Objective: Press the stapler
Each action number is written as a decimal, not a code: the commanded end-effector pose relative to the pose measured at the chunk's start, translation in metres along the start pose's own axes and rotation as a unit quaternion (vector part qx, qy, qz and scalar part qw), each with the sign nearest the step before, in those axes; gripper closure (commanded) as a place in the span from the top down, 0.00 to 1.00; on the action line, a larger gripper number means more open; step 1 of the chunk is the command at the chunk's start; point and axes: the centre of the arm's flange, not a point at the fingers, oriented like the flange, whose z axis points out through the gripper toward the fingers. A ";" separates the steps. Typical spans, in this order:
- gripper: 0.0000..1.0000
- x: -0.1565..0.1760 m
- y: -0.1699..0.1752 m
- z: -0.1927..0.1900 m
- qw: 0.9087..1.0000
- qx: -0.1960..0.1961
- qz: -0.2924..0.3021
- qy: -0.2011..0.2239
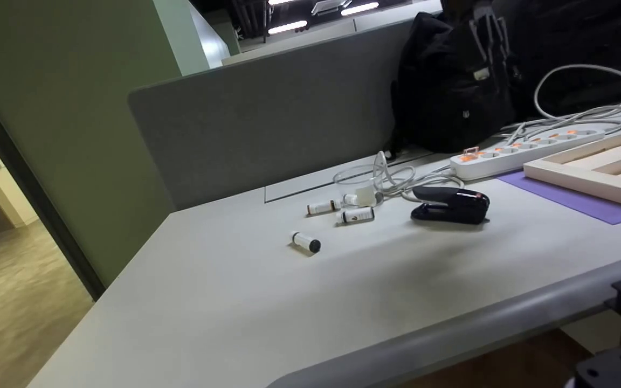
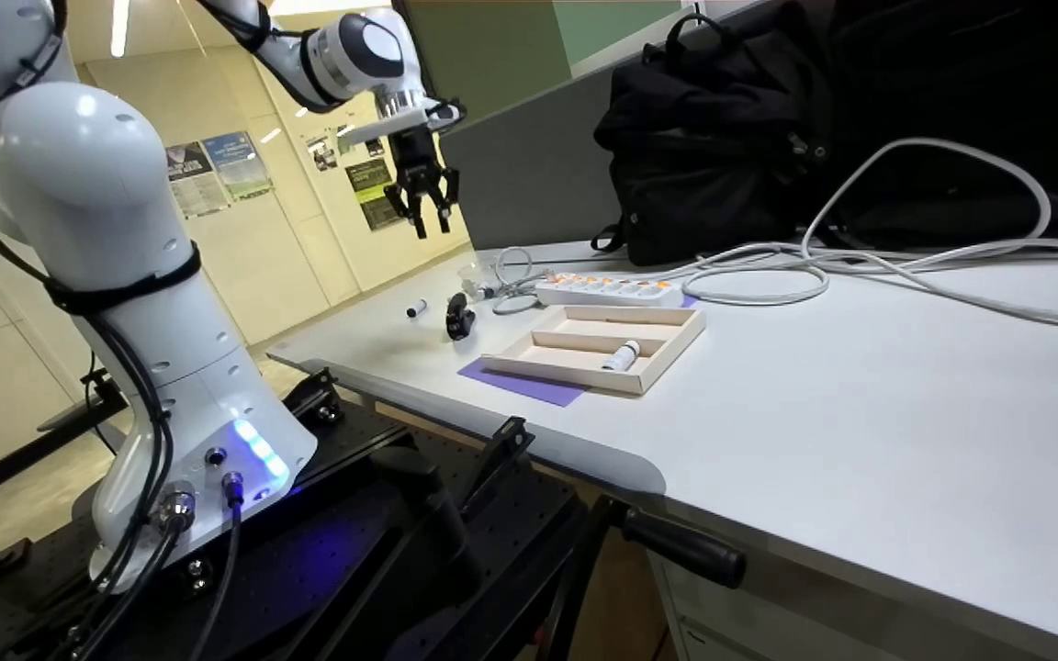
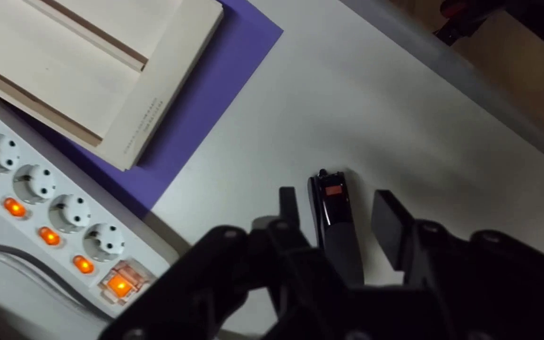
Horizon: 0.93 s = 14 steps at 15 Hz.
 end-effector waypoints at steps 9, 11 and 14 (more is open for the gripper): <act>0.00 0.108 -0.031 0.100 0.998 -0.048 -0.042 -0.021; 0.00 0.116 -0.038 0.104 0.998 -0.029 -0.038 -0.031; 0.00 0.125 -0.049 0.107 0.999 -0.018 -0.038 -0.026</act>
